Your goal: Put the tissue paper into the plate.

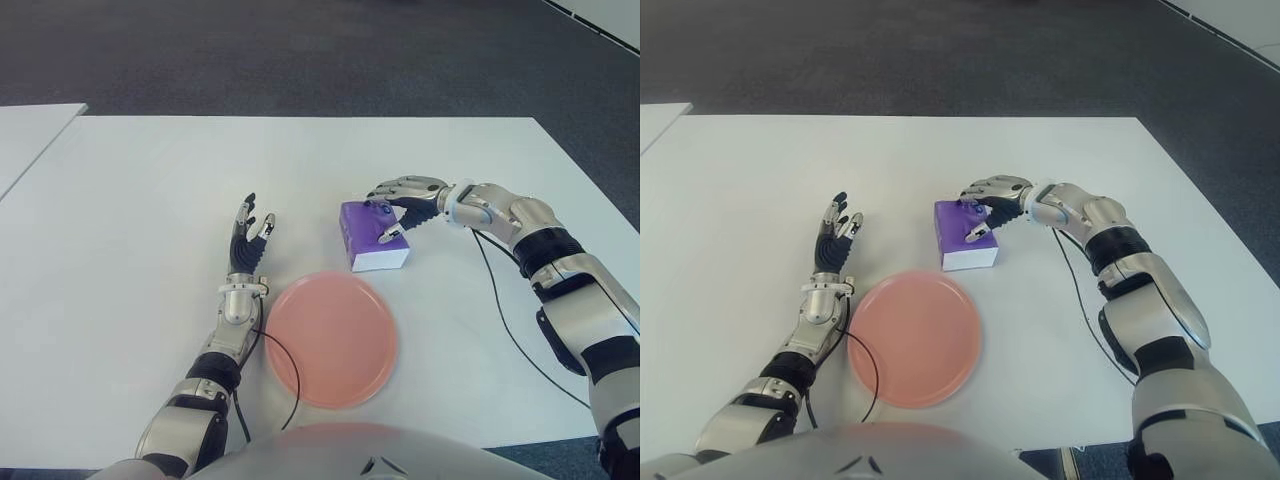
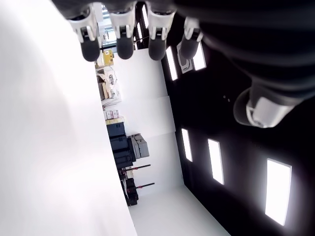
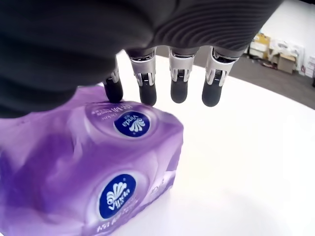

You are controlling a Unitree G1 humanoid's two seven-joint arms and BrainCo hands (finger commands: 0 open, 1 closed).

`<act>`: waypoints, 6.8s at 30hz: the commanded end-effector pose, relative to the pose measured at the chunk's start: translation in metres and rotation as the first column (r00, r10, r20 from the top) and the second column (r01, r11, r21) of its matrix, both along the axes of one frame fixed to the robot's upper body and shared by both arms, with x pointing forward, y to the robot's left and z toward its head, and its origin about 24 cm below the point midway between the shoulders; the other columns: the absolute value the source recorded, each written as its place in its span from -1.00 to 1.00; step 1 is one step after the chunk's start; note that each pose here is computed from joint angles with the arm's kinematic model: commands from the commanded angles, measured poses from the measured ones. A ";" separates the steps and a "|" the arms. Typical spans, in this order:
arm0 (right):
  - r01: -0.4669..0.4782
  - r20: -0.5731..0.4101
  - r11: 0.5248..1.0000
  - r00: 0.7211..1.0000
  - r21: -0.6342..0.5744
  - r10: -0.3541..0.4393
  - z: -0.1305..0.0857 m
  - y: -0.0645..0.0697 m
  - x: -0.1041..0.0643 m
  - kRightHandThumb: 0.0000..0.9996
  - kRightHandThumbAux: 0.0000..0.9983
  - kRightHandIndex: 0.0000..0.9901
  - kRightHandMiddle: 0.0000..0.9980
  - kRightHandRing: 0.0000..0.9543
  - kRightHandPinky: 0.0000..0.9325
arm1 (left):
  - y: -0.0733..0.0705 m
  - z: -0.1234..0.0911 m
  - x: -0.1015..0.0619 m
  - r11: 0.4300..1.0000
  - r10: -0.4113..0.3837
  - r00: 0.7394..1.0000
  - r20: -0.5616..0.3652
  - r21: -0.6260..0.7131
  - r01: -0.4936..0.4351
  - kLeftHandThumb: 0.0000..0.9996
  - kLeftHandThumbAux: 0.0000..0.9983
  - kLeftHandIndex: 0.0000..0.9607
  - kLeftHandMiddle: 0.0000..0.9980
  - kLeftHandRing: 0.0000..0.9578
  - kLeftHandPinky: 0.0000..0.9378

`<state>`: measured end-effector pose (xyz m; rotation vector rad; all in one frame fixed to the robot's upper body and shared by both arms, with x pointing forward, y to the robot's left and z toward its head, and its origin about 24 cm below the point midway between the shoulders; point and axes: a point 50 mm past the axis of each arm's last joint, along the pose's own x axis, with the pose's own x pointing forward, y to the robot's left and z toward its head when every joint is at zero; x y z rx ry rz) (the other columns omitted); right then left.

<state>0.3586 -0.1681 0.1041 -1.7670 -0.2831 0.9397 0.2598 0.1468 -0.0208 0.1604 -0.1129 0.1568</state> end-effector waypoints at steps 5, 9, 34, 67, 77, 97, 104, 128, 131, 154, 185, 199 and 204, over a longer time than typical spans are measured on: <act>0.000 -0.061 0.998 0.998 -0.068 -0.004 -0.016 -0.007 -0.007 -0.30 -0.72 -1.00 -1.00 -1.00 -1.00 | 0.002 -0.028 -0.026 1.000 0.017 0.992 -0.123 0.014 -0.015 -0.99 -0.18 -1.00 -1.00 -1.00 -1.00; -0.005 -0.060 0.997 0.998 -0.078 0.000 -0.017 -0.007 -0.006 -0.33 -0.73 -1.00 -1.00 -1.00 -1.00 | 0.003 -0.028 -0.026 1.000 0.017 0.992 -0.126 0.014 -0.015 -0.98 -0.19 -1.00 -1.00 -1.00 -1.00; -0.030 -0.075 0.998 0.997 -0.059 0.026 -0.020 -0.007 -0.011 -0.43 -0.74 -1.00 -1.00 -1.00 -1.00 | 0.006 -0.028 -0.026 0.999 0.013 0.991 -0.130 0.031 -0.009 -0.95 -0.22 -1.00 -1.00 -1.00 -1.00; -0.023 0.195 0.970 0.981 0.241 -0.025 0.072 -0.007 -0.009 -0.34 -0.65 -1.00 -1.00 -1.00 -1.00 | 0.009 -0.033 -0.024 0.999 0.003 0.984 -0.178 0.037 0.004 -0.95 -0.20 -1.00 -1.00 -1.00 -1.00; -0.079 0.239 0.966 0.971 0.245 0.019 0.089 -0.001 -0.028 -0.36 -0.65 -1.00 -1.00 -1.00 -1.00 | 0.008 -0.033 -0.023 1.000 0.003 0.983 -0.181 0.005 -0.002 -0.94 -0.23 -1.00 -1.00 -1.00 -1.00; -0.098 0.124 0.978 0.989 0.183 0.076 0.053 0.011 -0.048 -0.37 -0.55 -1.00 -1.00 -1.00 -1.00 | 0.009 -0.036 -0.025 1.000 -0.010 0.975 -0.224 -0.019 0.006 -0.93 -0.21 -1.00 -1.00 -1.00 -1.00; -0.077 0.099 0.984 0.993 0.163 0.061 0.017 0.007 -0.040 -0.41 -0.54 -1.00 -1.00 -1.00 -1.00 | 0.010 -0.036 -0.026 1.000 -0.006 0.978 -0.210 -0.017 0.003 -0.93 -0.21 -1.00 -1.00 -1.00 -1.00; -0.112 0.045 0.994 0.993 0.015 0.112 -0.030 0.016 -0.038 -0.43 -0.53 -1.00 -1.00 -1.00 -1.00 | 0.010 -0.034 -0.028 1.000 0.002 0.981 -0.193 0.021 0.002 -0.95 -0.20 -1.00 -1.00 -1.00 -1.00; -0.116 0.042 0.993 0.992 -0.004 0.116 -0.035 0.016 -0.038 -0.44 -0.53 -1.00 -1.00 -1.00 -1.00 | 0.011 -0.035 -0.029 1.000 0.003 0.979 -0.205 0.025 0.002 -0.96 -0.20 -1.00 -1.00 -1.00 -1.00; -0.112 -0.005 0.993 0.994 -0.033 0.112 -0.055 0.015 -0.040 -0.50 -0.43 -1.00 -1.00 -1.00 -1.00 | 0.008 -0.036 -0.029 0.999 0.028 0.978 -0.207 -0.031 -0.035 -0.97 -0.18 -1.00 -1.00 -1.00 -1.00; -0.092 0.408 0.994 0.911 0.052 0.063 -0.145 -0.001 -0.081 -0.25 0.01 -1.00 -0.99 -1.00 -0.99 | 0.009 -0.032 -0.032 0.999 0.036 0.985 -0.168 0.018 -0.033 -0.95 -0.19 -1.00 -1.00 -1.00 -1.00; -0.110 0.532 0.980 0.846 0.165 0.005 -0.145 0.007 -0.087 -0.10 0.14 -1.00 -0.90 -0.93 -0.83 | 0.011 -0.030 -0.033 0.999 0.038 0.988 -0.149 0.015 -0.036 -0.92 -0.23 -1.00 -1.00 -1.00 -1.00; -0.101 0.527 0.977 0.850 0.190 -0.015 -0.147 0.008 -0.090 0.00 0.13 -0.97 -0.82 -0.84 -0.71 | 0.011 -0.030 -0.033 0.999 0.037 0.988 -0.147 0.012 -0.036 -0.90 -0.24 -1.00 -1.00 -1.00 -1.00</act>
